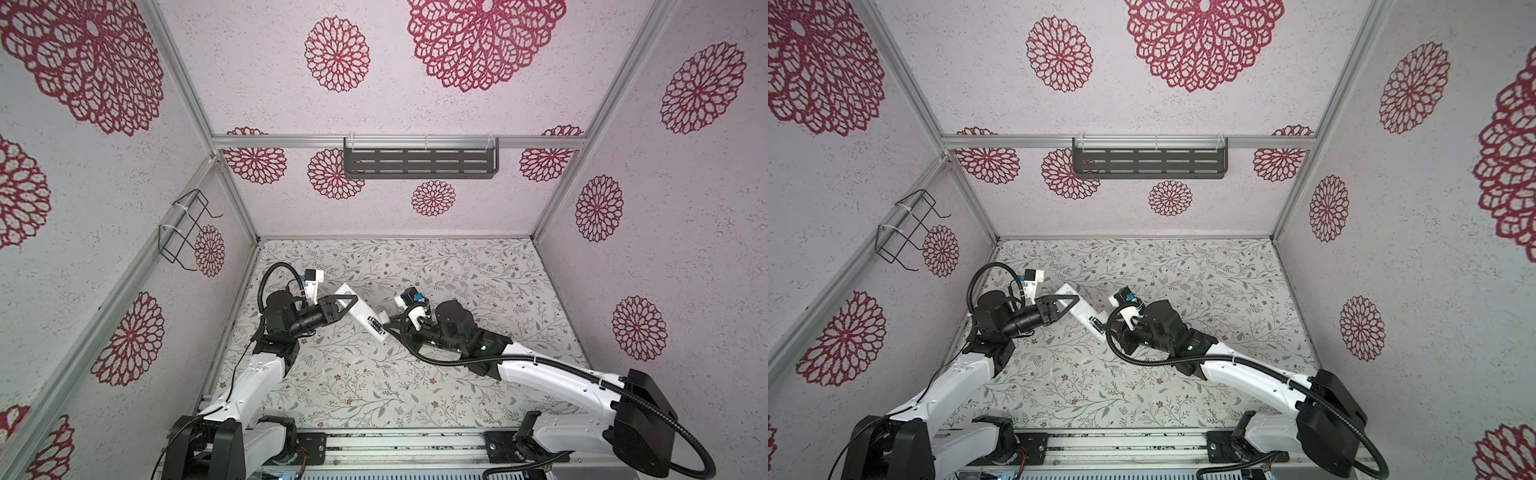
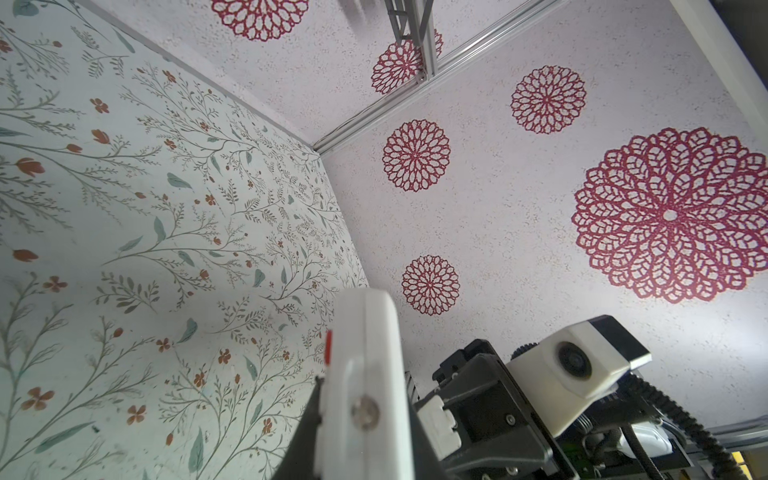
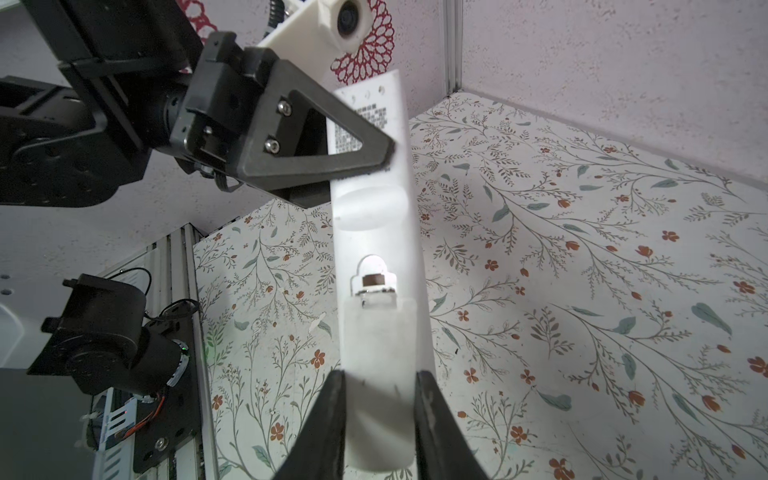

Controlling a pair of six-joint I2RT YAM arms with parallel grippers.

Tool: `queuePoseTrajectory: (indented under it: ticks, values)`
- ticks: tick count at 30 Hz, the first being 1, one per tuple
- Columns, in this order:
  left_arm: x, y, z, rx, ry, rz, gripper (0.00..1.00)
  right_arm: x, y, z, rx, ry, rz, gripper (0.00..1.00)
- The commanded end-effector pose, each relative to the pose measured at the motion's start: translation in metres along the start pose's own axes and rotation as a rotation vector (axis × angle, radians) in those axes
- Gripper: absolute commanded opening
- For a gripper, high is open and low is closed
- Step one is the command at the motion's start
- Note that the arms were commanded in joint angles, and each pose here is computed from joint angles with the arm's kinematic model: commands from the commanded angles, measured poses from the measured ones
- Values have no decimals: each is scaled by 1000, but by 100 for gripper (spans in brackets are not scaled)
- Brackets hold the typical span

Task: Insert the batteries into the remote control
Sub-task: 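Carry the cover with the right gripper to the remote's open compartment, then slide the cover along the remote over the batteries with the right gripper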

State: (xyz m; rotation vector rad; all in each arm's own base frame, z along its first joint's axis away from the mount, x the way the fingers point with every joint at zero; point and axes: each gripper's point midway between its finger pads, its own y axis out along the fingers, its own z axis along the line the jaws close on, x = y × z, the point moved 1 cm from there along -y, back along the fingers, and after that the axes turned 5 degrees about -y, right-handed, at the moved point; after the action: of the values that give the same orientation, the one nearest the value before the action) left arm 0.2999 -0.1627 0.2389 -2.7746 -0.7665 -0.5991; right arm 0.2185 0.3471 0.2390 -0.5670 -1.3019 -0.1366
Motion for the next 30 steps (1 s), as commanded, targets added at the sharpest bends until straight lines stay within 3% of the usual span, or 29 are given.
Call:
queuePoseTrajectory:
  ticks: [1, 15, 30]
  values:
    - [0, 0, -14, -61, 28, 5, 1, 25, 1, 10, 29, -13, -79, 27]
    - [-1, 2, -21, -97, 31, 14, 1, 30, 3, 17, 31, -71, -105, 27]
    - [0, 2, -23, -104, 34, 12, 1, 12, 16, 4, -57, -150, -17, 26]
